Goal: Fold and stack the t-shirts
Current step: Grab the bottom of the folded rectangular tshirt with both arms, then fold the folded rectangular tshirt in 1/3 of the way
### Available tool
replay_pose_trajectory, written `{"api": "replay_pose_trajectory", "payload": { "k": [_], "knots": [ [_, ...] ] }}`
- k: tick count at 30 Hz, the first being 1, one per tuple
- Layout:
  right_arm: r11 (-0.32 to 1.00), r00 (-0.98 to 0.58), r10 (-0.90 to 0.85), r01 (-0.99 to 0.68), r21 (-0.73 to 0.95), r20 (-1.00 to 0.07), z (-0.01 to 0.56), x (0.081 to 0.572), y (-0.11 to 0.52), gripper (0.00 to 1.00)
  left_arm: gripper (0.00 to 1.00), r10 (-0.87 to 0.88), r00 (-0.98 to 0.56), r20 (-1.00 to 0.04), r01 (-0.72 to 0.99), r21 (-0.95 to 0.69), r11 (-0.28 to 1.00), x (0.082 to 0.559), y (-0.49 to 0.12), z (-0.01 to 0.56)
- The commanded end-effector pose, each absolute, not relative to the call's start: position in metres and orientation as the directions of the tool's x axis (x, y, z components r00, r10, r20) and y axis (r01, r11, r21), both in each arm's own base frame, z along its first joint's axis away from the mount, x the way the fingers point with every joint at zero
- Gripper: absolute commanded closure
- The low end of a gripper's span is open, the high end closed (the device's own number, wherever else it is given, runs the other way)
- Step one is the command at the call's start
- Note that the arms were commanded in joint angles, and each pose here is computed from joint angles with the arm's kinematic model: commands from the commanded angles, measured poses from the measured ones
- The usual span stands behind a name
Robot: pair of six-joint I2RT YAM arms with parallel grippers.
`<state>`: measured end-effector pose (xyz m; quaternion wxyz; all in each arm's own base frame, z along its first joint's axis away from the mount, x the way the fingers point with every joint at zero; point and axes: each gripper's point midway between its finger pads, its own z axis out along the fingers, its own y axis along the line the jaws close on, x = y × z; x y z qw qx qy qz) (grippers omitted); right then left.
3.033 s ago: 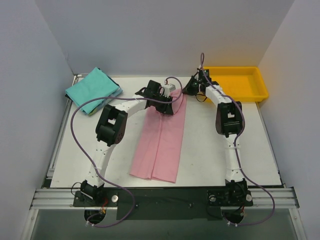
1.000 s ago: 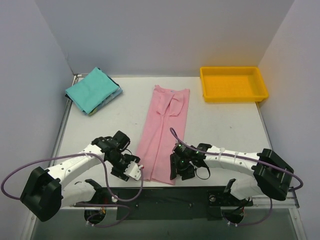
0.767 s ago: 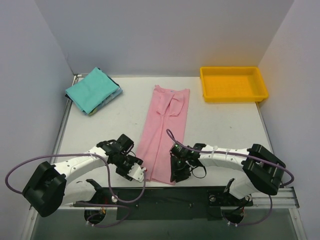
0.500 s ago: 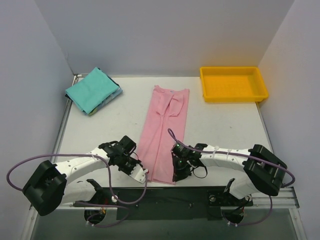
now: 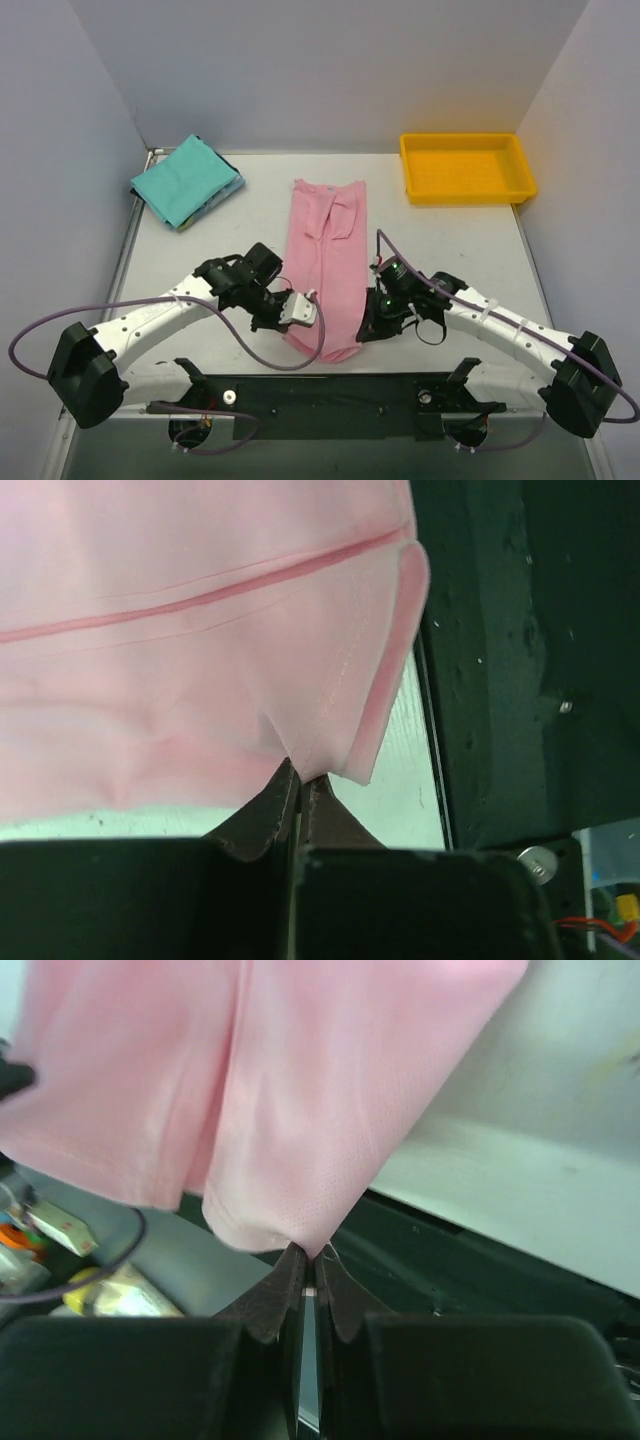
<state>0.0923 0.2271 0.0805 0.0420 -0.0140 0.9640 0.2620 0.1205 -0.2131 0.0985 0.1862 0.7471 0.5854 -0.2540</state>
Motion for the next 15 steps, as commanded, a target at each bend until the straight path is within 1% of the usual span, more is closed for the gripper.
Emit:
{"api": "replay_pose_trajectory", "payload": {
  "k": [1,2,3,4,5,6,7,8,9,10,11,12,15],
  "knots": [
    [0.849,-0.996,-0.014,-0.061,0.524,-0.094,0.103,0.126,0.217,1.0,1.0,0.77,-0.068,-0.635,0.99,-0.14,-0.028,0.147,-0.226,0.12],
    [0.844,-0.996,0.017,-0.03,0.535,-0.083,0.107,0.143,0.217,1.0,1.0,0.748,-0.113,-0.654,0.99,-0.141,0.026,0.164,-0.229,0.131],
    [0.843,-0.995,-0.002,-0.055,0.535,-0.099,0.108,0.152,0.216,1.0,1.0,0.75,-0.162,-0.641,0.983,-0.173,0.065,0.176,-0.231,0.127],
    [0.841,-0.996,0.019,-0.032,0.54,-0.088,0.109,0.17,0.216,1.0,1.0,0.724,-0.2,-0.66,0.979,-0.169,0.117,0.196,-0.233,0.14],
    [0.841,-0.995,0.004,-0.051,0.539,-0.1,0.109,0.181,0.215,1.0,1.0,0.732,-0.249,-0.634,0.967,-0.205,0.151,0.206,-0.234,0.131],
    [0.84,-0.994,0.018,-0.042,0.541,-0.105,0.112,0.2,0.215,1.0,1.0,0.708,-0.28,-0.648,0.96,-0.198,0.199,0.227,-0.236,0.144],
    [0.847,-0.997,0.005,-0.039,0.53,-0.083,0.103,0.209,0.214,1.0,1.0,0.719,-0.325,-0.615,0.945,-0.234,0.226,0.237,-0.237,0.132],
    [0.84,-0.994,0.023,-0.038,0.542,-0.105,0.11,0.228,0.213,1.0,1.0,0.707,-0.365,-0.605,0.931,-0.252,0.265,0.257,-0.238,0.13],
    [0.841,-0.996,0.024,-0.024,0.54,-0.082,0.103,0.235,0.213,1.0,1.0,0.694,-0.394,-0.603,0.919,-0.263,0.293,0.268,-0.234,0.131],
    [0.833,-0.994,0.032,-0.031,0.553,-0.104,0.109,0.252,0.212,1.0,1.0,0.692,-0.414,-0.591,0.91,-0.279,0.306,0.28,-0.236,0.125],
    [0.84,-0.996,0.036,-0.011,0.542,-0.076,0.1,0.259,0.211,1.0,1.0,0.672,-0.434,-0.6,0.901,-0.275,0.337,0.295,-0.232,0.127],
    [0.838,-0.995,0.039,-0.019,0.545,-0.096,0.105,0.272,0.209,1.0,1.0,0.672,-0.459,-0.581,0.888,-0.293,0.354,0.302,-0.231,0.115],
    [0.832,-0.997,0.051,0.009,0.554,-0.06,0.095,0.292,0.207,1.0,1.0,0.654,-0.483,-0.583,0.875,-0.289,0.389,0.327,-0.225,0.105]
  ]
}}
